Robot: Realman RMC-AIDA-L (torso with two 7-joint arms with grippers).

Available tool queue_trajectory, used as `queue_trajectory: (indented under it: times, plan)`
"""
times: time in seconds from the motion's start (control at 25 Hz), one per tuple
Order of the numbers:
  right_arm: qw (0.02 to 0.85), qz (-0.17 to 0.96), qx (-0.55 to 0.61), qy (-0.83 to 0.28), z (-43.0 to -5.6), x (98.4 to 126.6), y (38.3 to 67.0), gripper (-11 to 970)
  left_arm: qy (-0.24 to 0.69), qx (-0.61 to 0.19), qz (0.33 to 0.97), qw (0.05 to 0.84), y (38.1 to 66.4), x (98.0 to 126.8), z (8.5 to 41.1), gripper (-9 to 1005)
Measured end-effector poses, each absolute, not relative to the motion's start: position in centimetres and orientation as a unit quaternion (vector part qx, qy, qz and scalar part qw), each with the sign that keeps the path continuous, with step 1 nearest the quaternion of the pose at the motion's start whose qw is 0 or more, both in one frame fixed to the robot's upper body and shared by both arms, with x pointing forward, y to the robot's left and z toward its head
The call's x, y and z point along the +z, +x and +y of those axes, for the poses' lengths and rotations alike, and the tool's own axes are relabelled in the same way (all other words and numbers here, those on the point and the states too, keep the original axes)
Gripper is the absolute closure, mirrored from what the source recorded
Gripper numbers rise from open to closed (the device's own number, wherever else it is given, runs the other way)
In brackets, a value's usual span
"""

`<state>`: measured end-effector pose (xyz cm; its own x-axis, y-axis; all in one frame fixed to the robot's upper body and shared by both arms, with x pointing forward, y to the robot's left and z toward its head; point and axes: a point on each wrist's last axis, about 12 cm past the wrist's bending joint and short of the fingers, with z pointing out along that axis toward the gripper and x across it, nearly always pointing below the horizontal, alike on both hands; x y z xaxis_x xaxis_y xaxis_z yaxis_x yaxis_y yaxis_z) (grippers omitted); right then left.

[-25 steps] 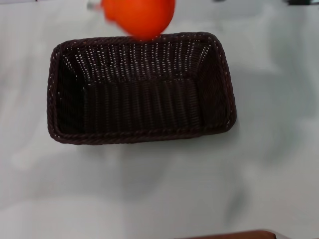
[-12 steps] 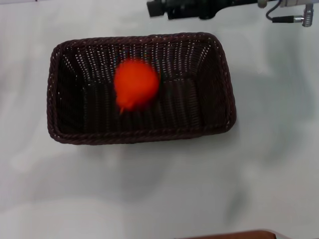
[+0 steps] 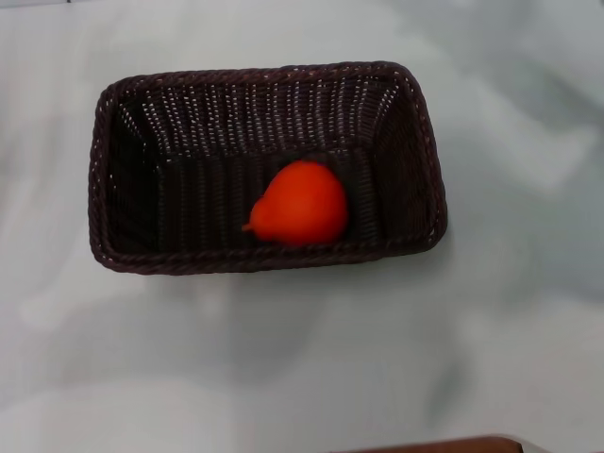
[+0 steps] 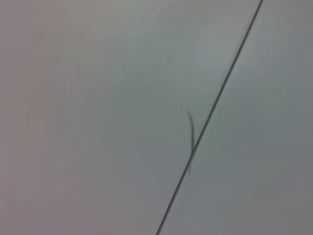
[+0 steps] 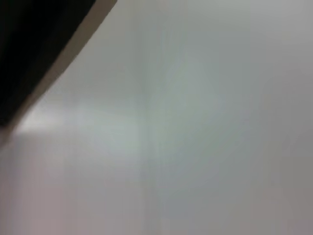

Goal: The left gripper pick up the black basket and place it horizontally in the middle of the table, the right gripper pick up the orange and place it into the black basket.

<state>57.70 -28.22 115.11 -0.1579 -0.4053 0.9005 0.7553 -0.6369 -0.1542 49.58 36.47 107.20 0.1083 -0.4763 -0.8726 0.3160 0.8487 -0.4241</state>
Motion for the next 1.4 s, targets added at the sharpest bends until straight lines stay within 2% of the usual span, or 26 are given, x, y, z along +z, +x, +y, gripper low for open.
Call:
queue_trajectory:
  times: [0.2,0.36,0.56,1.4]
  plan:
    - [0.306,-0.021,-0.819,-0.485,-31.2,112.7,56.5,10,-0.079,-0.269,0.601,0.748,49.4,107.1,36.5,177]
    - [0.256,0.032,-0.838,-0.481,-32.3,111.5,55.7,12,-0.083,-0.268,0.596,0.752,49.4,107.2,36.6,178]
    - [0.236,0.067,-0.841,-0.482,-32.9,110.8,55.3,14,-0.089,-0.265,0.591,0.757,49.3,107.3,36.8,177]
    - [0.217,0.098,-0.843,-0.482,-33.5,110.5,55.3,15,-0.088,-0.279,0.567,0.770,48.7,107.7,36.6,177]
